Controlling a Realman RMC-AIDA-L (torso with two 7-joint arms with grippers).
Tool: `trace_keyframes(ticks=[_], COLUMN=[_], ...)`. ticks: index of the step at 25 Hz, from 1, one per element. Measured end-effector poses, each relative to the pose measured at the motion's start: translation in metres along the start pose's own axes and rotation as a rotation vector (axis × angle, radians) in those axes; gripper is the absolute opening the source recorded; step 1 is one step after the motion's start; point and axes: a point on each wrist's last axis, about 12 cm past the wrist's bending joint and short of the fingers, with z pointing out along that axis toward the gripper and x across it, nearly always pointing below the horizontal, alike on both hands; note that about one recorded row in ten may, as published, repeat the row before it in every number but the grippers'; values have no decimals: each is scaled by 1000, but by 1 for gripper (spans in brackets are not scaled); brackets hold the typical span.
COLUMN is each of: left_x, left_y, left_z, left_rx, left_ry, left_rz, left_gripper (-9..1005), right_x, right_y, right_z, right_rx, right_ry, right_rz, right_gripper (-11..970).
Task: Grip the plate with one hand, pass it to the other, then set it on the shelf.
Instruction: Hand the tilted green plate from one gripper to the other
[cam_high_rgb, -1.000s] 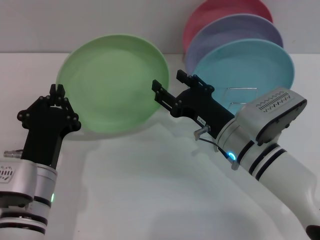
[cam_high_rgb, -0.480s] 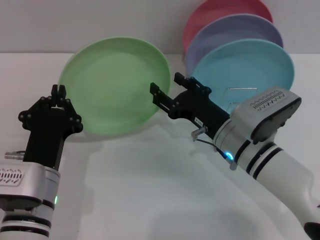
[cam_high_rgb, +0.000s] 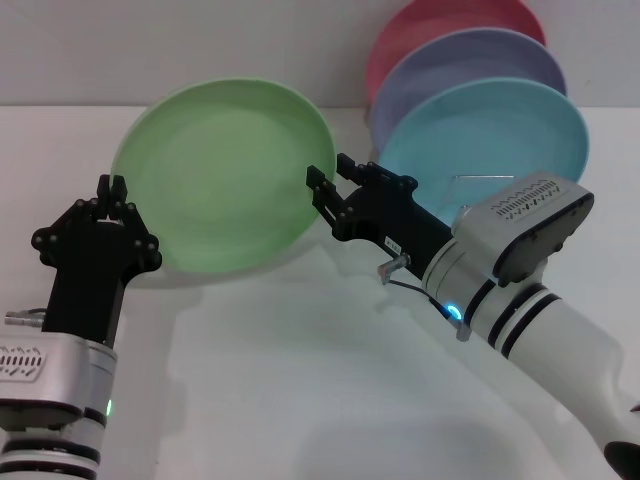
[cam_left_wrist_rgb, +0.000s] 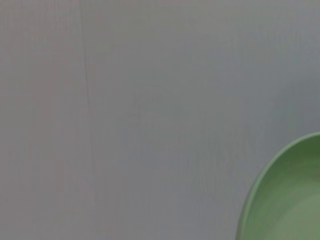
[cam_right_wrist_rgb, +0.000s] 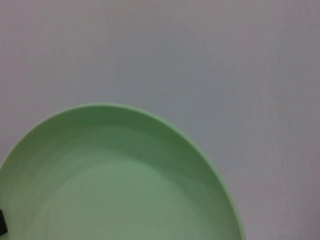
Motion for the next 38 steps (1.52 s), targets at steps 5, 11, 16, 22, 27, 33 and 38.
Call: trace_keyframes(ticks=[5,11,16,22,27,33,38], left_x=[-1,-2,-2,-2,-2,-2,-2], left_y=[-1,-4,-4,-4,-4,-3,-3], left_z=[-1,-2,-2,-2,-2,-1,-1], left_rx=[1,8,9,10,9,6,6], left_ry=[-2,-3,-3,-3,-3,-2,-2], left_rz=[14,28,29,29,30,30,31], left_gripper=[32,32,32,32,32,33,33], right_x=[-1,-1,-1,-1,-1,0,1], right_y=[-1,-2,-1,-1,-1,-1,-1], right_z=[1,1,2,1,1,1,1], right_rx=[6,10,9,9,10,11,13], right_ry=[-5,2,2,2,2,11,14], right_rz=[3,5,6,8,8,12,29], right_gripper=[392,387,316,270,253,218,201])
